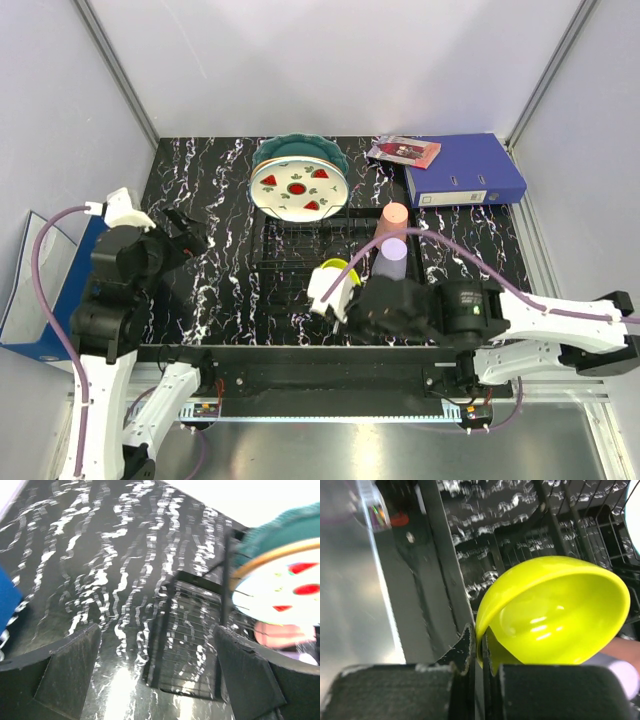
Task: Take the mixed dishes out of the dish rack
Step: Place the bowl at the center of the board.
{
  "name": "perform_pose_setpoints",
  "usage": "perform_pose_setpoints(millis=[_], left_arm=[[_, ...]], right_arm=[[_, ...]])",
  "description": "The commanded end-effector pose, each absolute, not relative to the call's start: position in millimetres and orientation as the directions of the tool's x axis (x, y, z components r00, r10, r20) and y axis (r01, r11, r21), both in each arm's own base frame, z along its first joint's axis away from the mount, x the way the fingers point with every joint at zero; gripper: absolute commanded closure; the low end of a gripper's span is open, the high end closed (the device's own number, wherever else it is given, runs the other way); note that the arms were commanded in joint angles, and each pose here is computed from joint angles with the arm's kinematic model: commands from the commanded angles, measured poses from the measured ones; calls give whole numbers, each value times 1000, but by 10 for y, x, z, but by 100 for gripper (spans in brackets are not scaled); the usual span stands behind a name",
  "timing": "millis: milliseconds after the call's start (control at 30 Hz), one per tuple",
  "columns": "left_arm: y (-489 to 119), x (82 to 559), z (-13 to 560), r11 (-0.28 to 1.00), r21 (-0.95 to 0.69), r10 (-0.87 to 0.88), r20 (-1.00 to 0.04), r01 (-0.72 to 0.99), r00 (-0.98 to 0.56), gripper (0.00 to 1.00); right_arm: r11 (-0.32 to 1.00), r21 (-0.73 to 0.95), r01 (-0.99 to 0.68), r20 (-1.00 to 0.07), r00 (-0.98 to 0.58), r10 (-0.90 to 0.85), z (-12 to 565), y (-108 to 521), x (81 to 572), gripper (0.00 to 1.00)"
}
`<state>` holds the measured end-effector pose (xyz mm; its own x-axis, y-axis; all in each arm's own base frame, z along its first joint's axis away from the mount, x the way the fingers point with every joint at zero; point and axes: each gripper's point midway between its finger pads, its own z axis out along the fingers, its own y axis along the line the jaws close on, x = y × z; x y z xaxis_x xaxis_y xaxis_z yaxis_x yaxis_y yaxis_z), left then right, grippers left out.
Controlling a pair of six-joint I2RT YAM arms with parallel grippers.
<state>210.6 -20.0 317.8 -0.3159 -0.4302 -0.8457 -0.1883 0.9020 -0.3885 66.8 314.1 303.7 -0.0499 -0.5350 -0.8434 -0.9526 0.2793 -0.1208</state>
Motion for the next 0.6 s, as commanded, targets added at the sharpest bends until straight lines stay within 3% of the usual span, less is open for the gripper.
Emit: perform_pose_setpoints(millis=[0,233,400,567], left_arm=[[-643,2020,3500,906,-410,-349,-864,104,-363,1],[-976,1817,3554,857,-411,-266,-870,311,-415,2],[-1018,1630,3490,854,-384,-207,-869,351,-449,2],[-1153,1576,3244,825,-406,-159,-834,393,-529,9]], right_arm=[[255,-365,-895,-757,125,-642,3002,3080,685,100],[25,-507,-861,-566,311,-764,2623,3258,348,100],[-63,-511,-857,-520,367,-771,2520,3309,242,100],[-96,-535,-839,-508,410,-757,2562,3421,232,100]])
